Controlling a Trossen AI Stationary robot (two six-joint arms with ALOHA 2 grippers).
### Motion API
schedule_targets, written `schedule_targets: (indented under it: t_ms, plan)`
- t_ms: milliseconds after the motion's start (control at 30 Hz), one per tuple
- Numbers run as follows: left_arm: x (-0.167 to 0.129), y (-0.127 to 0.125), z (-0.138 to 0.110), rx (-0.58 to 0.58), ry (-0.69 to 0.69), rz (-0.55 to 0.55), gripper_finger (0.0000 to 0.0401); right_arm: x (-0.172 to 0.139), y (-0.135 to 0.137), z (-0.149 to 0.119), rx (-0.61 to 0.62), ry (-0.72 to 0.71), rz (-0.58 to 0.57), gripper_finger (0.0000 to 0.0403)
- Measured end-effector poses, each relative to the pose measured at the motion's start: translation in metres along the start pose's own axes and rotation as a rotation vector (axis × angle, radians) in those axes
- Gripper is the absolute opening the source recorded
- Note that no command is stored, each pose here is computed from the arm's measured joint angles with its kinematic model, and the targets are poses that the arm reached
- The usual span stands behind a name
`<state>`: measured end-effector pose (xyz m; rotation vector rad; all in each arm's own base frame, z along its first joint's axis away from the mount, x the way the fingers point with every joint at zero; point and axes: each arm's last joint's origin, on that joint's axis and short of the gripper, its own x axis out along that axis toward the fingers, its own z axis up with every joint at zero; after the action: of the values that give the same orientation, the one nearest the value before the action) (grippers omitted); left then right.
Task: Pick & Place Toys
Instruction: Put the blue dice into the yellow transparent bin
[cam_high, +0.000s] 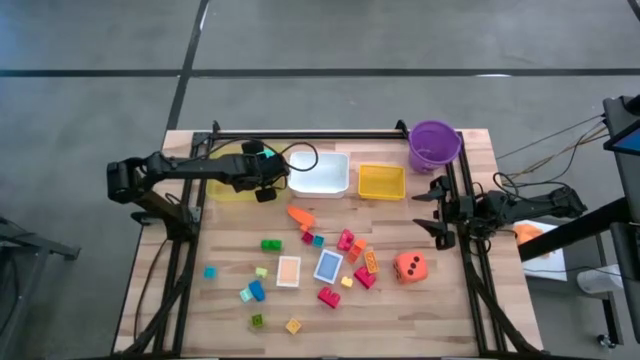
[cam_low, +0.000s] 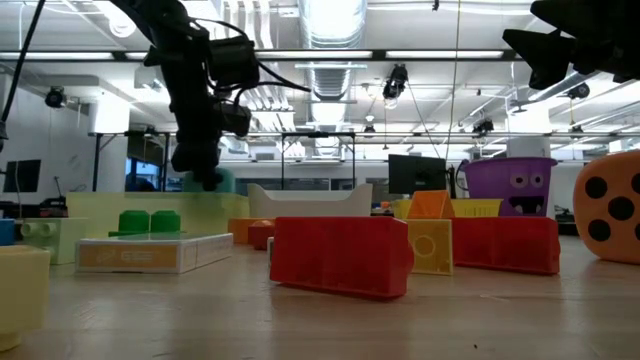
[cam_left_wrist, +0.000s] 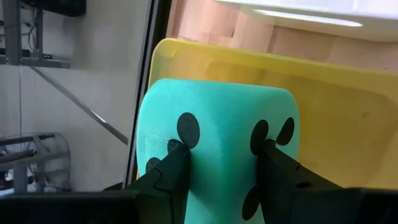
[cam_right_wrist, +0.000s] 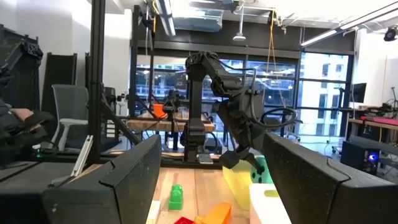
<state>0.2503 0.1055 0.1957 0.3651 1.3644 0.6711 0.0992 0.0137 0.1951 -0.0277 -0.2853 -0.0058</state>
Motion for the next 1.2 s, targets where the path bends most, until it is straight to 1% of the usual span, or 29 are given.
schedule_targets:
  t_ms: [233,300,367,667,833,967,1200]
  plan:
    - [-0.002,-0.003,0.002,-0.004,-0.017,-0.011,0.0131,0.0,0.0,0.0,-0.001,0.0,0.0,0.028]
    - [-0.003,-0.005,0.003,-0.037,-0.026,0.014,0.0131,0.0,0.0,0.0,-0.004,0.001,0.0,0.028]
    - [-0.001,-0.007,0.002,-0.046,-0.03,0.02,0.013,0.0,0.0,0.0,0.0,0.001,0.0,0.028]
    - [0.006,-0.02,-0.008,-0.029,-0.022,0.007,0.013,0.0,0.0,0.0,-0.004,0.0,0.0,0.028]
    - [0.006,-0.02,-0.007,-0.037,-0.035,0.015,0.013,0.0,0.0,0.0,0.0,0.0,0.0,0.028]
    - [0.006,-0.021,-0.006,-0.065,-0.043,0.015,0.013,0.0,0.0,0.0,-0.002,0.001,0.0,0.028]
    - [0.006,-0.026,-0.008,-0.051,-0.056,0.013,0.0127,0.0,0.0,0.0,0.0,0.0,0.0,0.028]
